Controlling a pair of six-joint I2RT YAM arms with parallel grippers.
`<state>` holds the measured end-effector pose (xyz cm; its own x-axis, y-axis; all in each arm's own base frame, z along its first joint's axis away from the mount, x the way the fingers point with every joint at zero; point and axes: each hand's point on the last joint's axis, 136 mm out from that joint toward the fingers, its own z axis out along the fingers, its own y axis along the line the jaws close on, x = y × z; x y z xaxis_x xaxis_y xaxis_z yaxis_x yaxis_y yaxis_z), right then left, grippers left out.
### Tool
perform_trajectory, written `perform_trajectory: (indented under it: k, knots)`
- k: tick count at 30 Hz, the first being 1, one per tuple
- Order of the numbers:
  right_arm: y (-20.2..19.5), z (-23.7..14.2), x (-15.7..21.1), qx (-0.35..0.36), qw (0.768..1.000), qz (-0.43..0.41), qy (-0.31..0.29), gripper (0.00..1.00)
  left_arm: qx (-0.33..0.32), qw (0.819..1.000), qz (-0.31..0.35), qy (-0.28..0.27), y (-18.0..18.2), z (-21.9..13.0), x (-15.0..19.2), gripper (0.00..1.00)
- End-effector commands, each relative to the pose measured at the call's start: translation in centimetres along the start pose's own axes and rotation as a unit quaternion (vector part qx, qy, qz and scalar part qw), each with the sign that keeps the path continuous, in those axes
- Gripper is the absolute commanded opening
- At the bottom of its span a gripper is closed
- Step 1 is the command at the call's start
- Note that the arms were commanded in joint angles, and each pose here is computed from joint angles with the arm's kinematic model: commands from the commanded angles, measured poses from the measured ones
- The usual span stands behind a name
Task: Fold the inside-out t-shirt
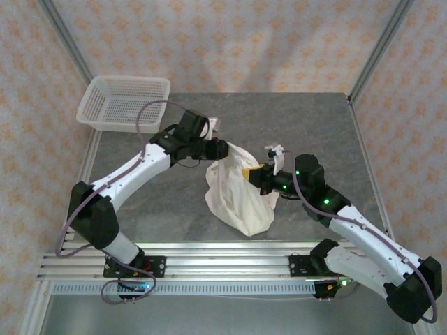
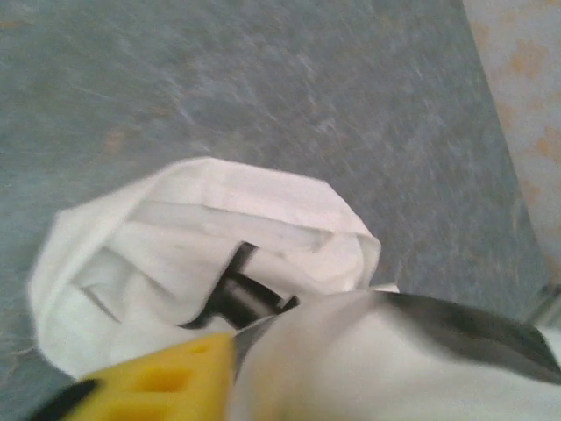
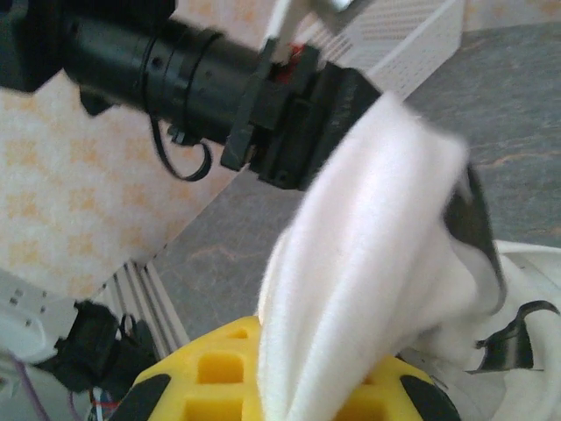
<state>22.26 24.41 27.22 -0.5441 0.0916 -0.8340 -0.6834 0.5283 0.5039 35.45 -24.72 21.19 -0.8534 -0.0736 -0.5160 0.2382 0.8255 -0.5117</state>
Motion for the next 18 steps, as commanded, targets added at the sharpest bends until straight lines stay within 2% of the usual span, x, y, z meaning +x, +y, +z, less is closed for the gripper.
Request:
perform_trajectory:
  k: [1,4,7,12,16,18]
  knots:
    - [-0.6,-0.6,-4.1,0.031,0.996,0.019,-0.082,0.0,-0.001,0.994,0.005,-0.113,-0.7,-7.4,-2.9,0.53]
    - [-1.0,0.0,-4.4,0.03,0.995,0.037,-0.085,0.0,0.071,0.99,0.019,-0.122,-3.4,-10.7,-1.2,0.6]
    - [-1.0,0.6,-4.4,0.025,0.996,0.045,-0.077,0.0,0.13,0.986,0.046,-0.097,-5.9,-11.3,1.5,0.61]
    - [-0.7,0.7,-5.1,0.019,0.995,0.054,-0.082,0.0,0.159,0.983,0.08,-0.042,-7.8,-8.4,5.1,0.57]
    - [-0.1,0.8,-5.4,0.005,0.995,0.062,-0.08,0.0,0.155,0.985,0.068,-0.016,-7.5,-5.1,5.7,0.56]
    - [-0.1,0.9,-5.5,0.005,0.994,0.069,-0.079,0.0,0.186,0.979,0.078,-0.008,-8.7,-4.2,5.9,0.56]
